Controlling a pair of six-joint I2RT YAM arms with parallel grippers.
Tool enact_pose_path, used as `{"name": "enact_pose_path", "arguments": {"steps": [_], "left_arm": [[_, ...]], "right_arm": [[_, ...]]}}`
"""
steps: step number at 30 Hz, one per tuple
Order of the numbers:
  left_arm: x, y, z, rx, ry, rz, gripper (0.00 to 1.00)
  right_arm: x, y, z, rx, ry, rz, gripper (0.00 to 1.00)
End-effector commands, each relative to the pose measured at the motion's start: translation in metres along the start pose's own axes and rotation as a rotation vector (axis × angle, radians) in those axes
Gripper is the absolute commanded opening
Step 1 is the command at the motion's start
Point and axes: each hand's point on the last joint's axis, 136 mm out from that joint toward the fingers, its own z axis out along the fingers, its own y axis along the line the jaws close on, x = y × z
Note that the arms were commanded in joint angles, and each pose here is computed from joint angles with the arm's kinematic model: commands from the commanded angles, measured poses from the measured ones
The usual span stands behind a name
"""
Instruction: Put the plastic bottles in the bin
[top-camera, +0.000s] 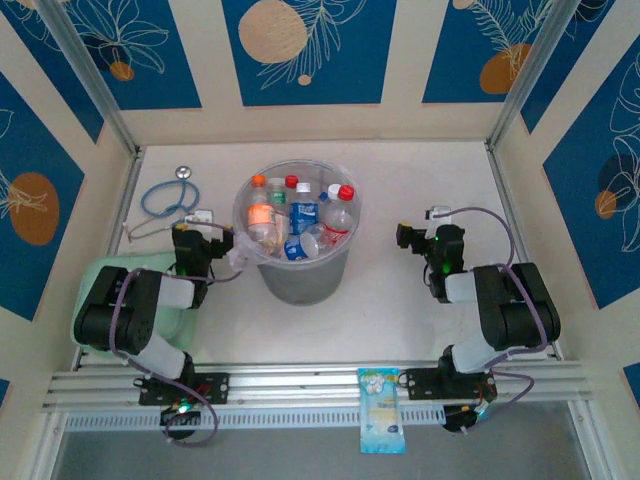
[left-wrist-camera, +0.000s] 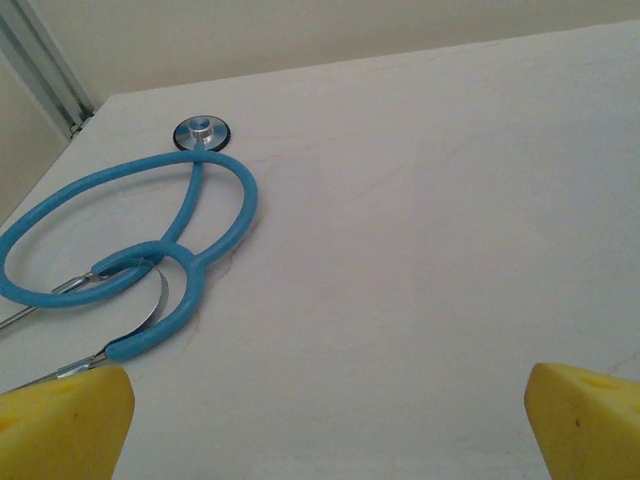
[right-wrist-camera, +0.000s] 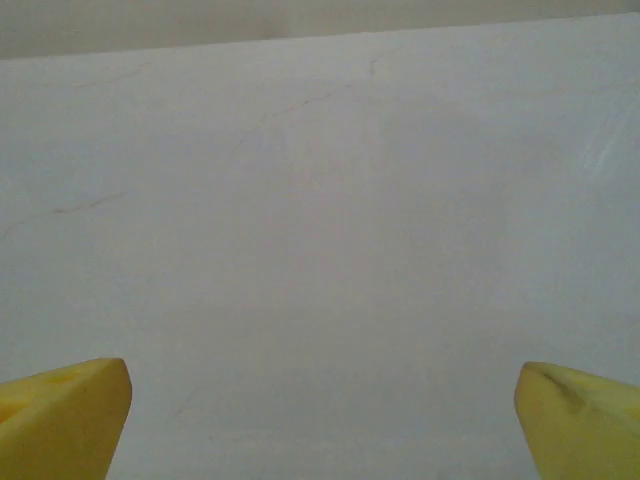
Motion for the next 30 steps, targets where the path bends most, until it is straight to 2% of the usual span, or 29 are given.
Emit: {"name": "enact_pose_path", "arguments": {"steps": [1, 30], "left_arm": [[0.0002, 0.004, -0.0006, -0.004, -0.017, -0.012, 1.0], [0.0003, 0.0047, -0.0005, -0.009, -0.017, -0.012, 1.0]], "right_arm": [[-0.0114, -0.0071, 0.0012, 0.028, -0.024, 0.027, 0.99], [-0.0106, -0.0072, 0.0013, 0.025, -0.02, 0.028, 0.99]]}}
